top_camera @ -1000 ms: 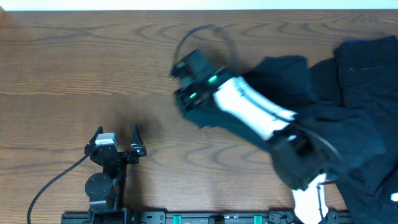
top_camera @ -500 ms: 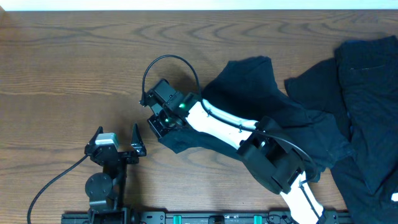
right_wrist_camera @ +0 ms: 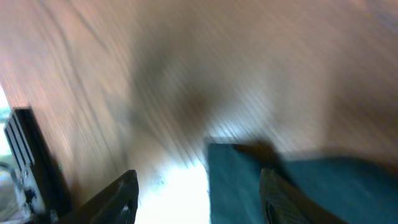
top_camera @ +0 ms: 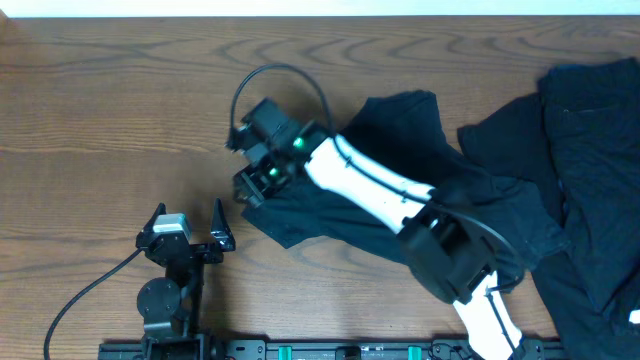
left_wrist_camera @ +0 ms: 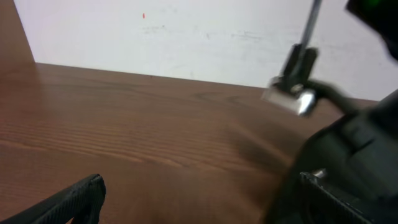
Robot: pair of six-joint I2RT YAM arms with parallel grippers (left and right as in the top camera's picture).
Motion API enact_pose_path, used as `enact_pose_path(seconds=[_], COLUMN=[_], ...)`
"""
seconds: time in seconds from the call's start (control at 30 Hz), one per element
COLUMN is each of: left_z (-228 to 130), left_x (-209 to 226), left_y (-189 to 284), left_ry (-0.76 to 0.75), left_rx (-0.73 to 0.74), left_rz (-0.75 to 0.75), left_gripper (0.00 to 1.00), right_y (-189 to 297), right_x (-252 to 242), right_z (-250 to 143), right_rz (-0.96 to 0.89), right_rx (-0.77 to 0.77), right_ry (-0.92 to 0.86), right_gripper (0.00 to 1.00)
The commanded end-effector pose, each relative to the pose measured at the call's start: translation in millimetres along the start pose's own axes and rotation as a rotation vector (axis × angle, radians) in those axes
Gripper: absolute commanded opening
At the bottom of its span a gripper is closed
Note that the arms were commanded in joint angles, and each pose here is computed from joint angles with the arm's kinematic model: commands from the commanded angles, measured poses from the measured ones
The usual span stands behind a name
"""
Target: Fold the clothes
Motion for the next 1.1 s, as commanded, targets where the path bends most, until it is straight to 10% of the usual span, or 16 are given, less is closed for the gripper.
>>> enact_pose_path(seconds=[0.0, 0.43, 1.07], left_z=[-12.4, -12.5, -12.4], left_x=[1.4, 1.4, 1.4], left_y=[-0.7, -0.7, -0.7], left_ry=[-0.008, -0.008, -0.008], left_rx=[0.046, 0.047, 0.046], left_rz=[-0.003, -0.003, -0.003], left_gripper=[0.98, 0.98, 0.98], right_y=[70.0, 190.5, 193.2], right_x=[-32.5, -171.1, -254.1], right_z=[20.6, -62.2, -80.8], right_rz=[-0.152, -0.66, -0.684], right_rx=[-0.076, 0.104, -0.089], right_ry=[-0.009, -0.359, -0.404], right_gripper=[0.61, 0.55, 0.42])
Point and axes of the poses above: each gripper's point midway between its finger pads, its own y axis back along the fingers, its own x axis along the line the jaws close on, z = x × y, the point moved 5 cm from there along y, back along the fingers, and after that the axes turned 10 degrees about y, right-handed, at the moved point
